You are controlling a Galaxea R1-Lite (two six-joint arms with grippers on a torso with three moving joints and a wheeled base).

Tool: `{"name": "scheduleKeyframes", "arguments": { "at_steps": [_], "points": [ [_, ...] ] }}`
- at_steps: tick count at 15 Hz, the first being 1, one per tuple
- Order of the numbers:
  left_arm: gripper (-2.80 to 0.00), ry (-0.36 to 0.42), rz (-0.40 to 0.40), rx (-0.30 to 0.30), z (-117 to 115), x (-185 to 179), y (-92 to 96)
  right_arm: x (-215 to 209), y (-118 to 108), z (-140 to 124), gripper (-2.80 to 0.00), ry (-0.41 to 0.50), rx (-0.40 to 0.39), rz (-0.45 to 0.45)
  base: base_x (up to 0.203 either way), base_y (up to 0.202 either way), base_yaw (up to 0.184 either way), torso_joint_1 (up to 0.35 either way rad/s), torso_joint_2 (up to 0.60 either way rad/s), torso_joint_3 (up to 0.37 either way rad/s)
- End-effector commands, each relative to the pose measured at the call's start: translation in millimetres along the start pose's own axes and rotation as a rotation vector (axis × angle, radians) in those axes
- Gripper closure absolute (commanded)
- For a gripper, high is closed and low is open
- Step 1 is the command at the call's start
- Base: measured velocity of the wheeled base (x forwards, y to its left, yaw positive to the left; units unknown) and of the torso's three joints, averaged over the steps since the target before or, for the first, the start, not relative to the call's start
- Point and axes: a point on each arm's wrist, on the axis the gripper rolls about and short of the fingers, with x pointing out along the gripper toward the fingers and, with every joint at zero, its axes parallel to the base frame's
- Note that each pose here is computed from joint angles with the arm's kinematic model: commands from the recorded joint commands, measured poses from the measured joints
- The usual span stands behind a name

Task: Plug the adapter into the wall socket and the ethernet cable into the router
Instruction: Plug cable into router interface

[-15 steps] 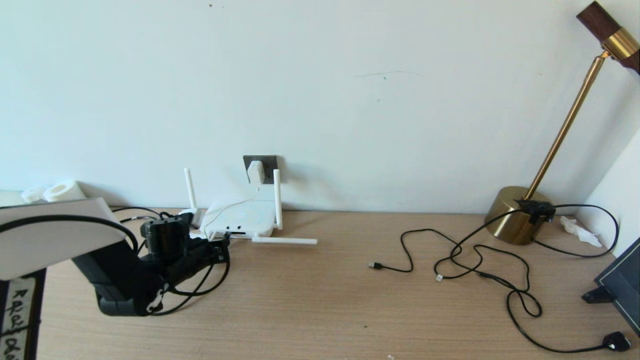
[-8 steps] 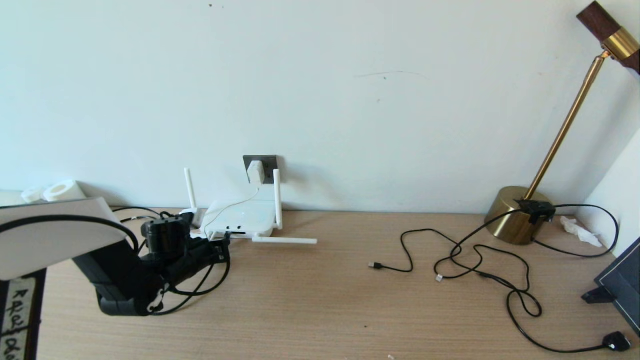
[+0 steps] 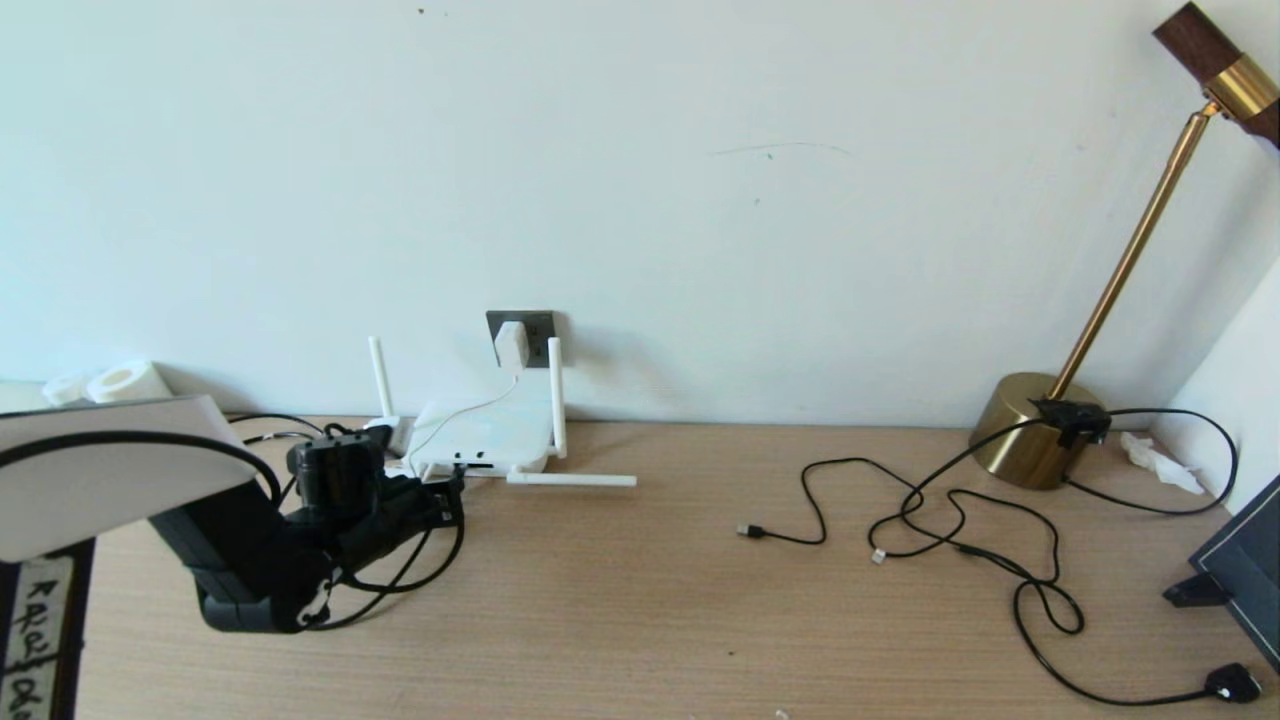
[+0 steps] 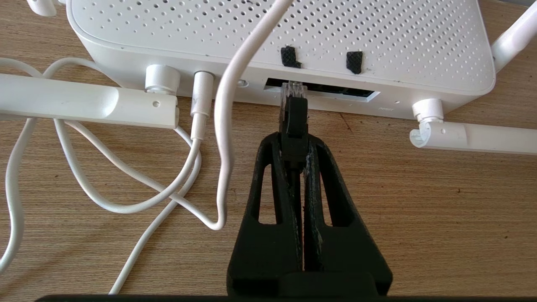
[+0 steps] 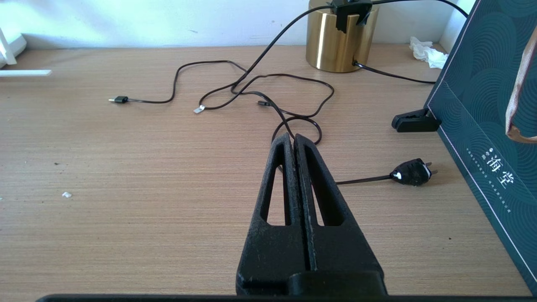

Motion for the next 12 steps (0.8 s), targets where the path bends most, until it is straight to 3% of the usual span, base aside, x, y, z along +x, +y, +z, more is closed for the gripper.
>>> {"name": "scheduleKeyframes", "arguments": {
  "at_steps": [1,12],
  "points": [
    [0.00,-0.010,-0.002,0.000,1.7,-0.1,-0.3,0.0,0.0,0.0,0.00,0.000,0.001,0.000,0.000,0.000,0.000,0.000,0.00,0.000],
    [0.00,-0.016,0.007,-0.003,3.6,-0.2,3.4,0.0,0.0,0.0,0.00,0.000,0.001,-0.001,0.000,0.000,0.000,0.000,0.00,0.000]
  ]
}}
